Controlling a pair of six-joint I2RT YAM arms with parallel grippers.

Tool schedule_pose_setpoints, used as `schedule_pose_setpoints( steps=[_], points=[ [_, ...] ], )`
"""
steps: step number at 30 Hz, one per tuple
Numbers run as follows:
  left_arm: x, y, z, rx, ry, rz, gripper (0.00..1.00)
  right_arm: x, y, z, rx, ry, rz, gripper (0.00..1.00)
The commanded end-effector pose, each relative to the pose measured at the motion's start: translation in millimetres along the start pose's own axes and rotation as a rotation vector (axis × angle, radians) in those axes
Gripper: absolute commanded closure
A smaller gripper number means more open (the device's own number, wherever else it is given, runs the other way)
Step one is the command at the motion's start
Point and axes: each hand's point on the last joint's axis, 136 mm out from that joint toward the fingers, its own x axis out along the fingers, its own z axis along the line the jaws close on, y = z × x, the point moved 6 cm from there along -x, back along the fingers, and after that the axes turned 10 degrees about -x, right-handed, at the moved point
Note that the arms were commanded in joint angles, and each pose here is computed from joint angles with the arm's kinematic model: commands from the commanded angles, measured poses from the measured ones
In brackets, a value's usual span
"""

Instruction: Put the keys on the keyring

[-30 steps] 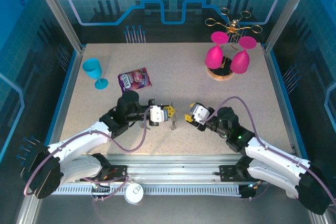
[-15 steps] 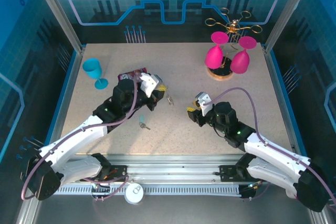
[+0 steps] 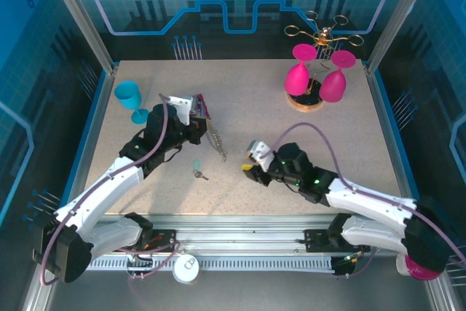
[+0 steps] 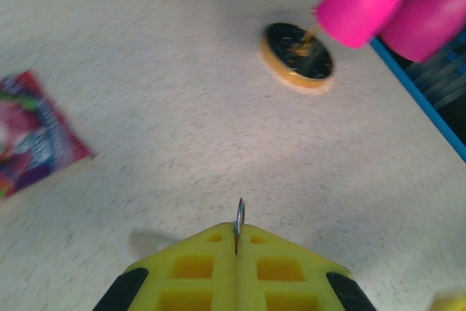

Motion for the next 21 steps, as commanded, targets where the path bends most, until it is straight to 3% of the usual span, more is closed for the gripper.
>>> schedule_pose_setpoints(
  steps=[1, 7, 14, 21],
  points=[
    [-13.3, -7.4, 25.3, -0.251, -0.147, -0.041, 1.0, 27.3, -14.7, 24.5, -0.174, -0.092, 0.002, 0.61],
    [-21.2, 3.8, 49.9, -0.453, -0.23, -0.101, 1.0, 96.4, -29.3, 62.2, -0.191, -0.171, -0.003, 0.58],
    [-33.7, 2.2, 59.8, -0.469, -0.287, -0.174, 1.0, 162.9, -22.8, 65.2, -0.042, -0.088, 0.099, 0.57],
    [-35.9, 2.1, 59.2, -0.44, -0.285, -0.171, 1.0, 205.2, 0.4, 65.2, -0.017, -0.03, 0.202, 0.57]
  ],
)
